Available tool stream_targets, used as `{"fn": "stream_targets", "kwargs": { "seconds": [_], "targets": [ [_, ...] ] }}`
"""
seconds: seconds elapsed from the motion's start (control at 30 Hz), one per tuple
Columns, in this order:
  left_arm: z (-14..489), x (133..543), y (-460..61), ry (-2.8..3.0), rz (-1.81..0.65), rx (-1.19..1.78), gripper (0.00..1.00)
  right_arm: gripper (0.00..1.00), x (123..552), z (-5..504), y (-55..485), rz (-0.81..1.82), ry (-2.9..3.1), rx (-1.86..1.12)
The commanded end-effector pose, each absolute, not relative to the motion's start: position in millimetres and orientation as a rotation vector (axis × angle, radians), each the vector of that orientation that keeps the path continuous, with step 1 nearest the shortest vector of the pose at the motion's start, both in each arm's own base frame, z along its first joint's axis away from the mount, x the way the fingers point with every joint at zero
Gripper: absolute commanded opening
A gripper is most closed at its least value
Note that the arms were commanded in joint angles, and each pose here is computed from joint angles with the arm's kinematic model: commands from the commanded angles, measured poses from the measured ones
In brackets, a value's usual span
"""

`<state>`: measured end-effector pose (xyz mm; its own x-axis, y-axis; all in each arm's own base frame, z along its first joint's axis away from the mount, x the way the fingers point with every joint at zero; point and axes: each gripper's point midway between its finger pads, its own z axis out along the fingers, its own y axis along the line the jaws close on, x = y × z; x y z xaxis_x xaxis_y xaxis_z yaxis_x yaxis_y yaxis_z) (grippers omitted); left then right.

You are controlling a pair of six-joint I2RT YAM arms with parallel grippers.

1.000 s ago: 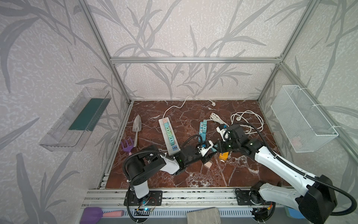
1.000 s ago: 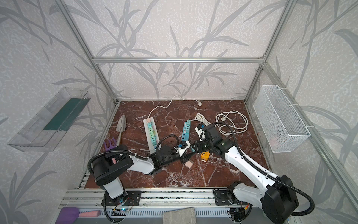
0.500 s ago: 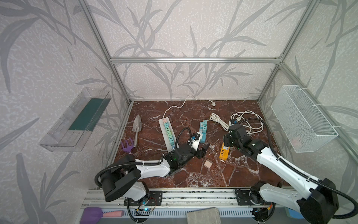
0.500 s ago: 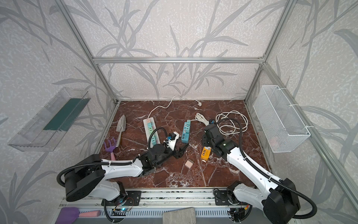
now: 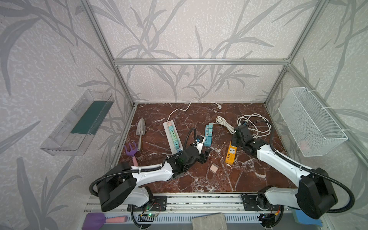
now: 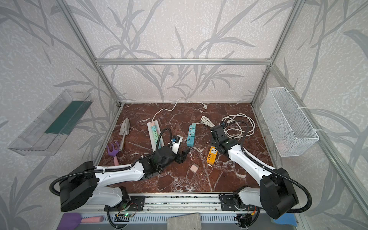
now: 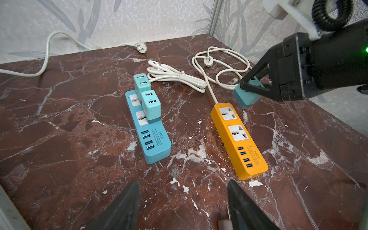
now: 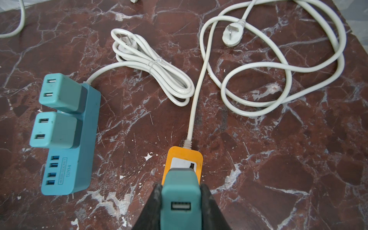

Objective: Insert plugs into power strip
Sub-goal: Insert the plug into the socket.

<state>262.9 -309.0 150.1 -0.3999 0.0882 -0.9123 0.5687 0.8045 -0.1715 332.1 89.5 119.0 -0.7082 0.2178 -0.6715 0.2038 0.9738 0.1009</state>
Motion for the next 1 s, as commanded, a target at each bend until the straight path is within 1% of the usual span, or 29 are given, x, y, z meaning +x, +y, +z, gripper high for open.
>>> {"fn": "stream_targets", "kwargs": {
  "seconds": [0.0,0.43,0.63,0.97],
  "targets": [
    [161.9,266.1,-307.8,1.927,-0.589,0.45,0.7,0.0,334.7,107.3,84.9,0.036,2.378,0.34],
    [156.6,268.4,-302.9,1.942,-0.567,0.433,0.7,0.0,338.6,80.2,82.3,0.097,2.421,0.383],
    [153.8,269.4,-302.2,1.947,-0.555,0.436,0.7,0.0,331.8,73.0,79.4,0.05,2.486,0.383],
    [155.9,270.9,-300.0,1.94,-0.548,0.434,0.7,0.0,325.3,40.9,86.6,-0.018,2.605,0.345]
  ]
}}
